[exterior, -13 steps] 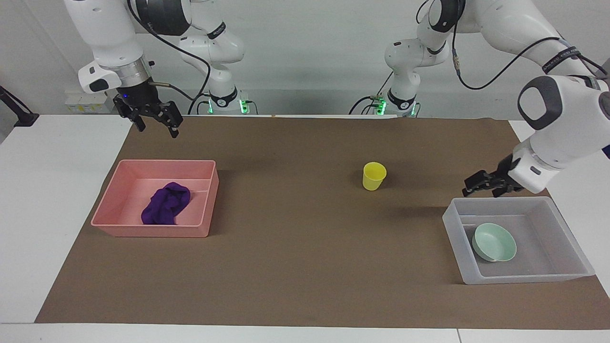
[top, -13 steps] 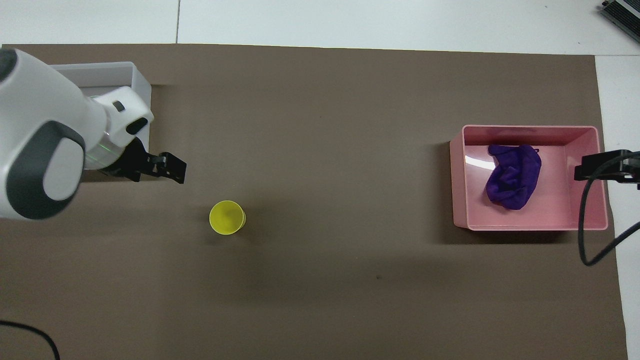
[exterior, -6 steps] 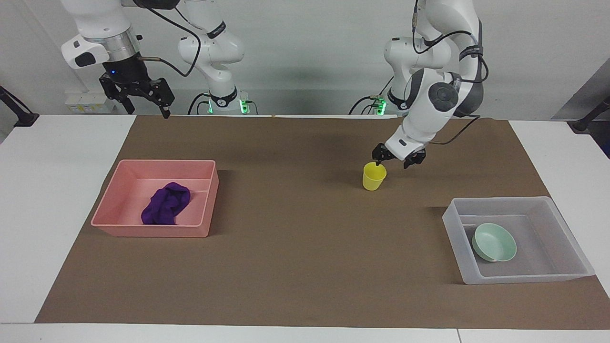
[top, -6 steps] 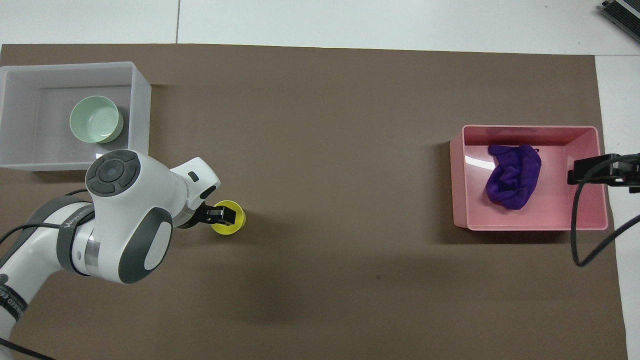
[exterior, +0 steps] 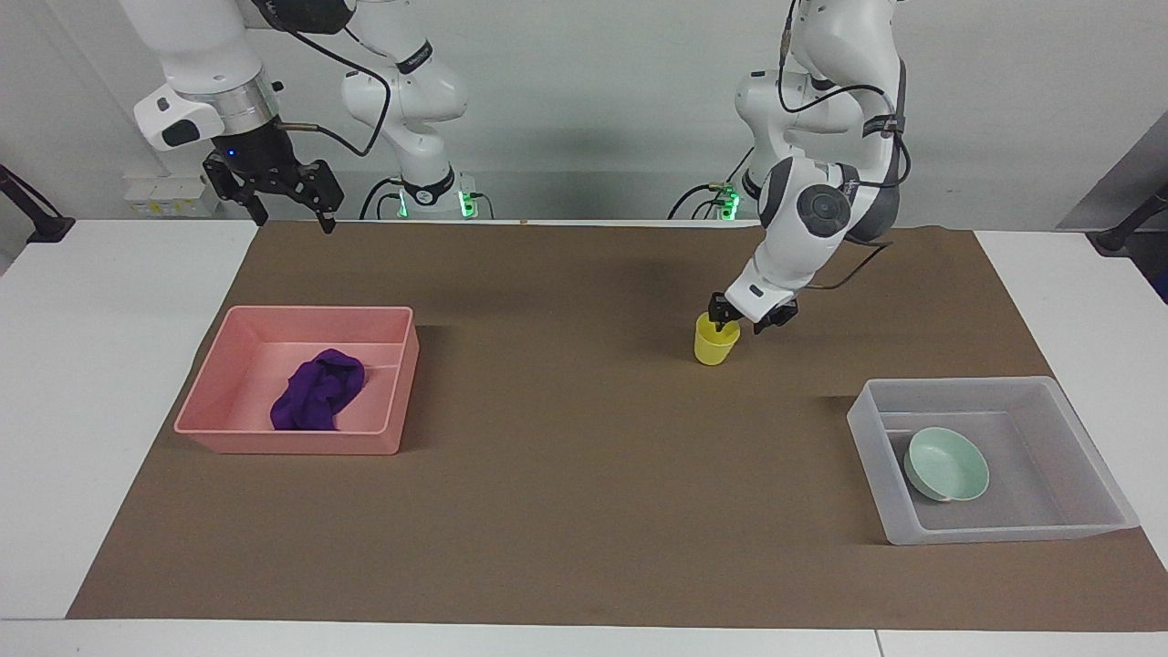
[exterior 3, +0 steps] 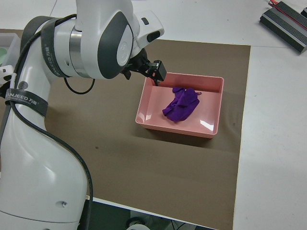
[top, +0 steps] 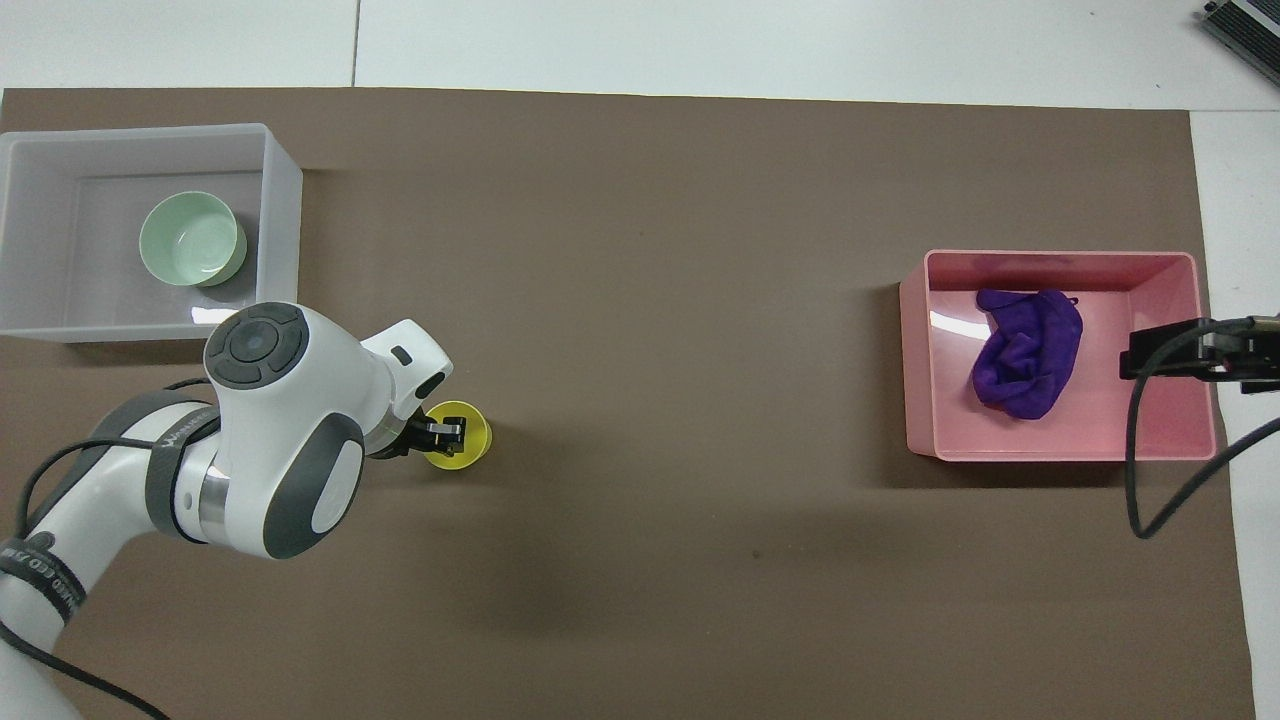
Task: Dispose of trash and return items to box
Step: 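Grasp the yellow cup rim with the left gripper, then carry the yellow cup with the left gripper into the green bowl, then release the yellow cup and withdraw the left gripper from the box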
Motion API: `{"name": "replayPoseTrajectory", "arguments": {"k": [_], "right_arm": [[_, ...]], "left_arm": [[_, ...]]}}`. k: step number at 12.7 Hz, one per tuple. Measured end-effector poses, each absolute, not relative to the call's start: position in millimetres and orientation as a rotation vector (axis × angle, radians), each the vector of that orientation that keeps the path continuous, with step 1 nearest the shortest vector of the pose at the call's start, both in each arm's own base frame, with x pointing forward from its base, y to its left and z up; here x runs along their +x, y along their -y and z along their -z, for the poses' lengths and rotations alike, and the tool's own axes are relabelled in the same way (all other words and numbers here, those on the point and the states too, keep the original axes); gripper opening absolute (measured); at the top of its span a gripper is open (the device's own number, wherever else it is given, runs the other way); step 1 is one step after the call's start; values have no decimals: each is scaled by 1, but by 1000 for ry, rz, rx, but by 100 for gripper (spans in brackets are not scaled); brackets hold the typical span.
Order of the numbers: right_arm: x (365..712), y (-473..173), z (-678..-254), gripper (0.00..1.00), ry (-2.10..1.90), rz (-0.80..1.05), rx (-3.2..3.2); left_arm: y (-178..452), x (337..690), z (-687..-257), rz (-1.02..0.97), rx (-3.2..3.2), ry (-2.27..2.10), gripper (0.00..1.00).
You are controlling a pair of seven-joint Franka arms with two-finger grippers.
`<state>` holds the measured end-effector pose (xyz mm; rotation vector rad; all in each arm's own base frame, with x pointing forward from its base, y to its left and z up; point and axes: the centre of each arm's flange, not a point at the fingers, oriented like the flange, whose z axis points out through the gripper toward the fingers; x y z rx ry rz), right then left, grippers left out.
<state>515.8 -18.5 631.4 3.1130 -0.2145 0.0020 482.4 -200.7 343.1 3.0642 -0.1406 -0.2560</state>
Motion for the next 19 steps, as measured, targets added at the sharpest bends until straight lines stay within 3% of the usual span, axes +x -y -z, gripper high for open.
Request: {"name": "replayPoseTrajectory", "arguments": {"k": [3, 4, 7, 10, 13, 16, 19], "right_arm": [[515, 18, -628, 100, 214, 8, 3113], [515, 18, -628, 100, 214, 9, 3113], [515, 18, -628, 100, 214, 9, 3113], [515, 18, -628, 100, 214, 10, 3113], [515, 18, -628, 100, 214, 10, 3113], [515, 18, -628, 100, 214, 10, 3113], [515, 18, -628, 100, 214, 10, 3113]], "left_arm": [[201, 484, -343, 255, 3064, 135, 10], [201, 487, -346, 244, 3062, 132, 4], [193, 506, -375, 221, 3054, 99, 4], [146, 548, -455, 193, 3036, -29, 4], [78, 583, -513, 45, 3008, -200, 4], [23, 615, -521, -18, 2987, -337, 4], [-46, 660, -500, -60, 3016, -457, 4]]}}
